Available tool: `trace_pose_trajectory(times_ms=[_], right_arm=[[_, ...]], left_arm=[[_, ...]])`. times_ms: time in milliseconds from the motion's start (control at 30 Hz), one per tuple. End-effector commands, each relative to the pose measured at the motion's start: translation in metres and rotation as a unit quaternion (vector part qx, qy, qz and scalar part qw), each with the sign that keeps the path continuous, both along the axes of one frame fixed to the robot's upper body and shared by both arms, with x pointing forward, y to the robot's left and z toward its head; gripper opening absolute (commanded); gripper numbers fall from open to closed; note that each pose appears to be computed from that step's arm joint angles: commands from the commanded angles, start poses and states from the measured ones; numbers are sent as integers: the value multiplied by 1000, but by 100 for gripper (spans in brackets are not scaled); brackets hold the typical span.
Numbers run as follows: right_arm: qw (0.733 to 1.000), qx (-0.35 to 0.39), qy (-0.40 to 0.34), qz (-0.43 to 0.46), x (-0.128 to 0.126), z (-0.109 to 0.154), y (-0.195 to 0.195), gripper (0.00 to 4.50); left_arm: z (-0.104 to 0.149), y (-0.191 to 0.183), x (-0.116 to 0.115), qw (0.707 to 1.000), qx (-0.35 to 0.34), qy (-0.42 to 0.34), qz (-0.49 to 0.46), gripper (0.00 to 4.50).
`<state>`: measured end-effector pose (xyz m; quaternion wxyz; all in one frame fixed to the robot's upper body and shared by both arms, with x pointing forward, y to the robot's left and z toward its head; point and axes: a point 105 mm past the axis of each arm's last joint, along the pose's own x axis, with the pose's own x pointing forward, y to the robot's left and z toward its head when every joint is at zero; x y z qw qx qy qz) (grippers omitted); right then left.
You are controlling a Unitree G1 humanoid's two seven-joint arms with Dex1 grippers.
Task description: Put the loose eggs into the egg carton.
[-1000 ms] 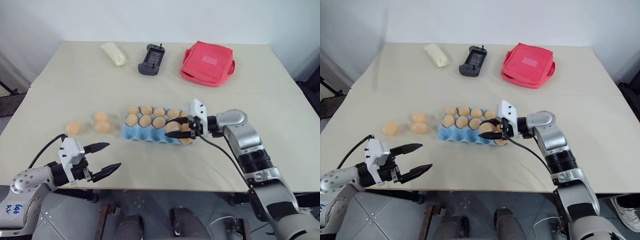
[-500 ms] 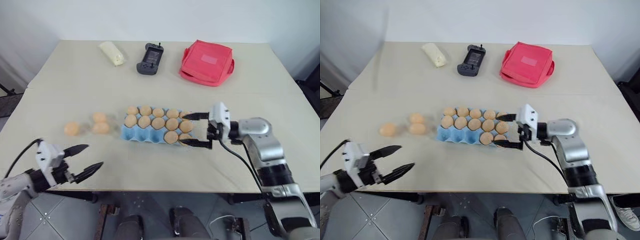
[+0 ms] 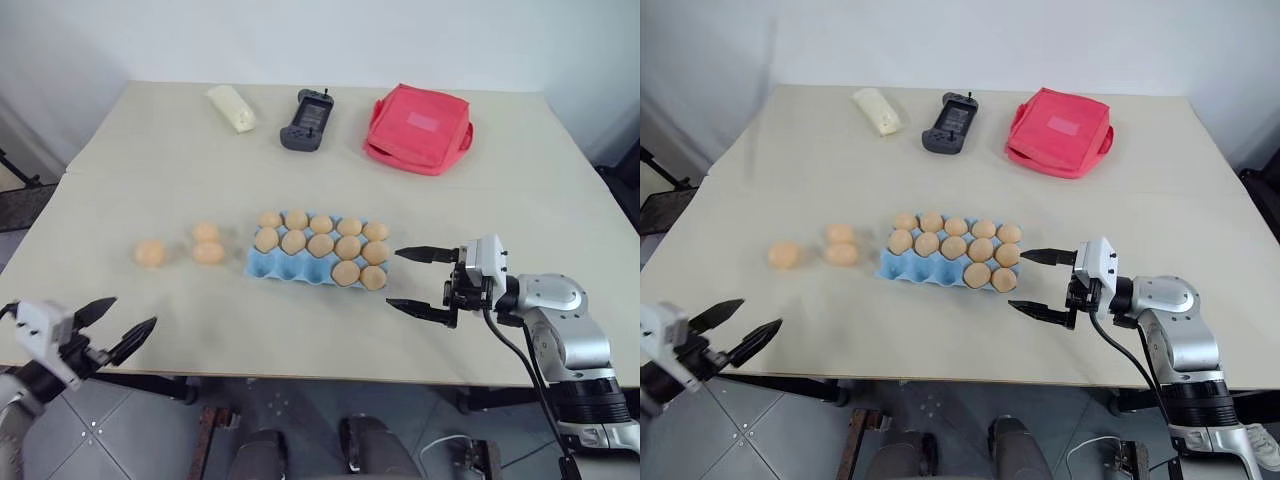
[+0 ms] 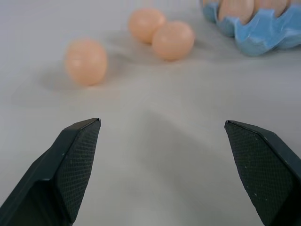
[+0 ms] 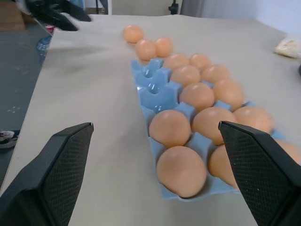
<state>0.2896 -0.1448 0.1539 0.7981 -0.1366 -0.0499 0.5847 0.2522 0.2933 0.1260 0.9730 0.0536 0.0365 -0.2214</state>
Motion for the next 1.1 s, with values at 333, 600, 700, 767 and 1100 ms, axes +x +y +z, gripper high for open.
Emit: trace_pose_trajectory(times_ms=[333, 600, 700, 767, 1100], right_arm=[[1000, 11, -11, 19, -8, 8, 16, 447], [1000, 22, 3, 15, -10, 7, 20, 447], [1000, 25, 7, 14, -10, 6, 21, 450], [1000, 26, 9, 15, -10, 5, 23, 450], [1000, 22, 19, -3, -15, -1, 16, 450]], left_arm=[[0, -54, 87, 998, -8, -51, 34, 450], [-15, -70, 101, 997, -21, -45, 59, 450], [-20, -78, 100, 997, -24, -43, 53, 411], [-18, -78, 97, 997, -25, -48, 54, 358], [8, -79, 56, 992, -21, -121, -27, 208]])
